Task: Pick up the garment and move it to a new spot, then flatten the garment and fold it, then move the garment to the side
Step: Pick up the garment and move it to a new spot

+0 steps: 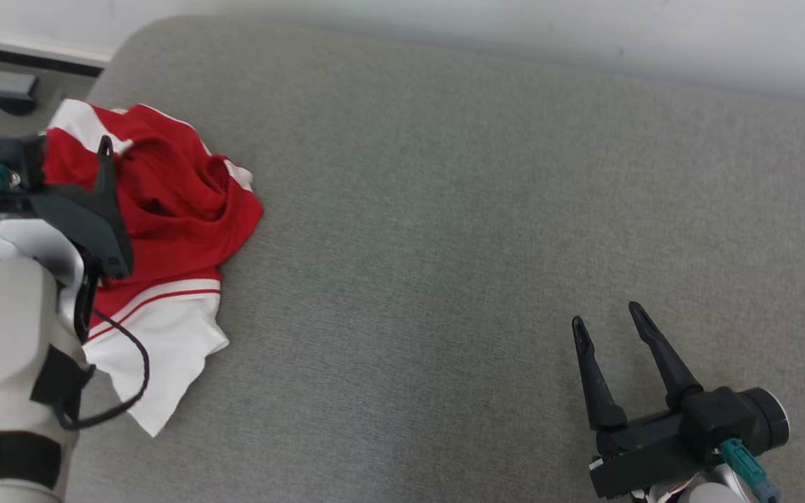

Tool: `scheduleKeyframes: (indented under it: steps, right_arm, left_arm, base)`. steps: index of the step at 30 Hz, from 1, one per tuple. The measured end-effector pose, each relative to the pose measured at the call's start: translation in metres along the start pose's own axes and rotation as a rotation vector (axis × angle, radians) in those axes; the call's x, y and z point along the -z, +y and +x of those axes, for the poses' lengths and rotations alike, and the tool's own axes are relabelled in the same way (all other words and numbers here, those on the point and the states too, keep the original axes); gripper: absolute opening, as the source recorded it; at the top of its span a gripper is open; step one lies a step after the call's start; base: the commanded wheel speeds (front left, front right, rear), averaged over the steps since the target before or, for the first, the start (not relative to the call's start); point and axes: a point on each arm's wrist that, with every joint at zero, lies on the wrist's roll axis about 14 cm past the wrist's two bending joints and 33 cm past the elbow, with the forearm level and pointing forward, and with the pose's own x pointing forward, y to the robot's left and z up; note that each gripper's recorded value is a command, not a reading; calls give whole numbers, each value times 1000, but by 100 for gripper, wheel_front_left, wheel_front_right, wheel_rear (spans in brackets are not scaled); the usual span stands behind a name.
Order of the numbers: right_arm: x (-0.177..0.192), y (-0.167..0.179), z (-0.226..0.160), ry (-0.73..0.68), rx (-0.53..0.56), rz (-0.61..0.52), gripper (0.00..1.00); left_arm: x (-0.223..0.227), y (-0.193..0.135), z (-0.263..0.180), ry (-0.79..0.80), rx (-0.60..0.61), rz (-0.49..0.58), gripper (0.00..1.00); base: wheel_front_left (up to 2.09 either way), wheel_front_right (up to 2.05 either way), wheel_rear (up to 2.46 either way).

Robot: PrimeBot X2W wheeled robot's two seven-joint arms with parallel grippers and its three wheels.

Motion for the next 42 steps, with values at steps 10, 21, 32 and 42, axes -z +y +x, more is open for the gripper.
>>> scheduleKeyframes:
  steps: [10, 21, 32, 42]
  right_arm:
    - [31, -17, 4, 63, 28, 37, 100]
    - [45, -17, 12, 86, 17, 63, 100]
    - [36, -13, 12, 68, 14, 69, 100]
    - [7, -10, 2, 12, 37, 70, 100]
  left_arm:
    - [55, -13, 34, 324, 37, 72, 100]
    - [89, -28, 44, 424, 78, 123, 50]
    - [40, -33, 51, 149, 127, 171, 0]
    - [-60, -45, 45, -200, 170, 258, 0]
  base:
    - [0, 0, 0]
    - [0, 0, 0]
    - [0, 0, 0]
    - [0, 0, 0]
